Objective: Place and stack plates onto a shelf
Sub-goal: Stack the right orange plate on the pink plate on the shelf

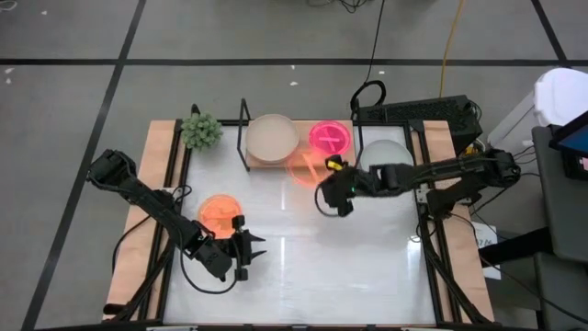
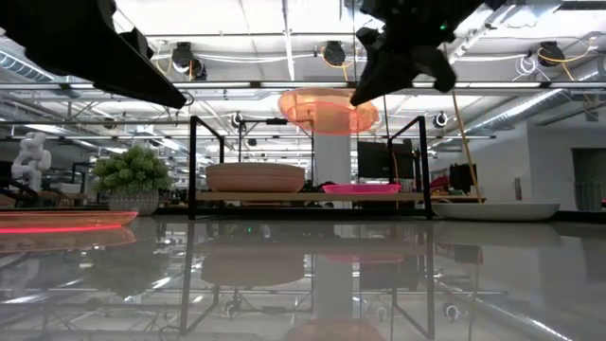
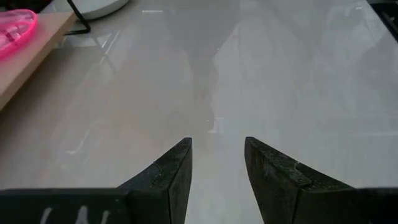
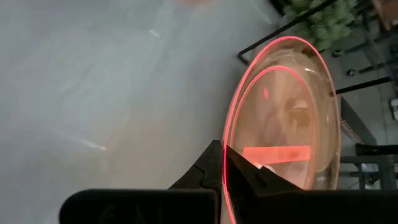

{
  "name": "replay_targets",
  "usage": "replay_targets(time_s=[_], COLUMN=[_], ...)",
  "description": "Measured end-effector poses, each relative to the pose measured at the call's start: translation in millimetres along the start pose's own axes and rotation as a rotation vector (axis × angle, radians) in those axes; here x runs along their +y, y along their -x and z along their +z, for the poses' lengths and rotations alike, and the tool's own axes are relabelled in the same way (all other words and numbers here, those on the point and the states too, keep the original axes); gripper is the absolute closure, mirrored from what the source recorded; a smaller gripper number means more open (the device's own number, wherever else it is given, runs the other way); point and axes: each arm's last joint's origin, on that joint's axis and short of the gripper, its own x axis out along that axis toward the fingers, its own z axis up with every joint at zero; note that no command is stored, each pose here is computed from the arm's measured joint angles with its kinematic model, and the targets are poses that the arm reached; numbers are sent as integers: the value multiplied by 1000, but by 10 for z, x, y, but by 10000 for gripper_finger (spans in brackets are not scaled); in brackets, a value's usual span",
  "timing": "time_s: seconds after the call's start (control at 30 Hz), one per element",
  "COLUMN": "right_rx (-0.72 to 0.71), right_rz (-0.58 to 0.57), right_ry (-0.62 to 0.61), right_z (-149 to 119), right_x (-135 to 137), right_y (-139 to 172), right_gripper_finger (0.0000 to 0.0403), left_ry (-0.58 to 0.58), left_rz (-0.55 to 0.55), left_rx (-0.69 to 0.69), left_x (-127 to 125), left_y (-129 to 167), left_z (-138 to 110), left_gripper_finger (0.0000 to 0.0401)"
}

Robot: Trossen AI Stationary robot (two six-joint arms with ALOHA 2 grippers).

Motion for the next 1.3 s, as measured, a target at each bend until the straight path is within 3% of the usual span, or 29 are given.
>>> replay_targets(time_s=[0.17, 0.67, 1.03, 1.3], right_rx=[-66, -51, -3, 24], right_rz=[-18, -27, -51, -67], right_ry=[0, -134, -191, -192], right_z=[-94, -576, -823, -1074], right_x=[-243, -749, -881, -746], right_y=[-68, -163, -240, -371], right_gripper_finger=[403, 403, 403, 403], left_ry=[-14, 18, 24, 15], left_rz=[18, 103, 136, 143], left_rx=[3, 18, 40, 52], left_x=[45, 275, 386, 402], left_y=[-32, -179, -239, -244], left_z=[14, 77, 89, 79], left_gripper_finger=[247, 247, 247, 247])
